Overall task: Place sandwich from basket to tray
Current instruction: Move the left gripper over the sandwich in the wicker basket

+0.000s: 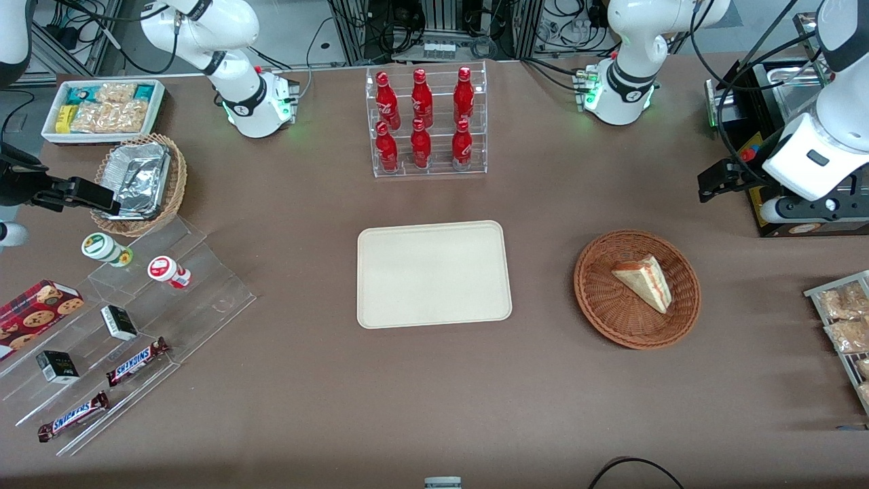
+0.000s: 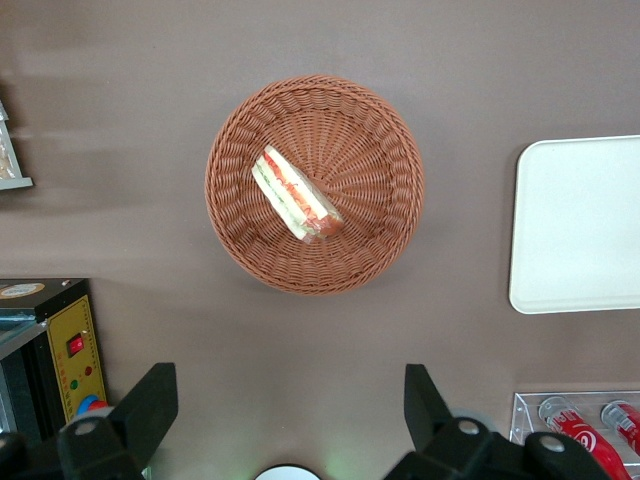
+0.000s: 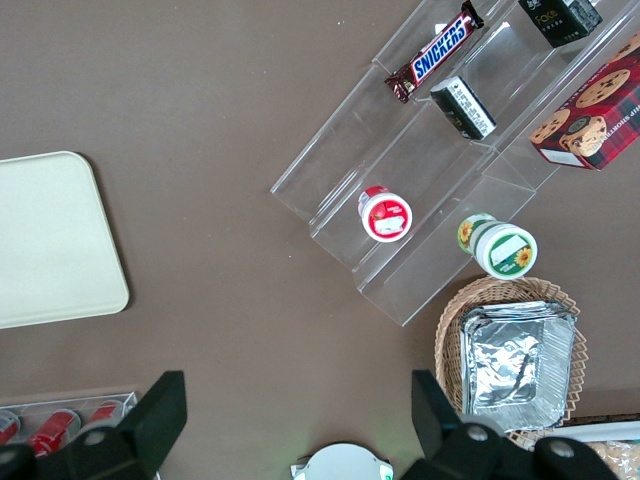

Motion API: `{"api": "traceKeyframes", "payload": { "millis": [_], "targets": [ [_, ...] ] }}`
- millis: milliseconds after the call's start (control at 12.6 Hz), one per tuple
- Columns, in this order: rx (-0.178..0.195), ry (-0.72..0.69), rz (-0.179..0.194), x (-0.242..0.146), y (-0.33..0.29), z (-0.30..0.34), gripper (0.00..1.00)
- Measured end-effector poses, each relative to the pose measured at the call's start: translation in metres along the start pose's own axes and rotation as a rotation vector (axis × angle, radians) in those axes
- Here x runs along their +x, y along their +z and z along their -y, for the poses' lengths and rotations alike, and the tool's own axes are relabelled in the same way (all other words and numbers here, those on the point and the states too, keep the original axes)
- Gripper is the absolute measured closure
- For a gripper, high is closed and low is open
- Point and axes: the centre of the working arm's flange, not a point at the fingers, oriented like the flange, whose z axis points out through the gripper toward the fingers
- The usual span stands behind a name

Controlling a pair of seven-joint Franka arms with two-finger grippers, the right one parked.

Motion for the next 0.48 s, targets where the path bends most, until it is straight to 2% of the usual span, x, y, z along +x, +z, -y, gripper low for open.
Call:
{"api": "traceKeyframes", "payload": {
  "millis": [239,478],
  "targets": [
    [0.0,0.001,0.003,0.001,0.002,-0.001,0.0],
    [-0.002,0.008,0.025,0.011,0.024,-0.004,0.0]
  ]
}}
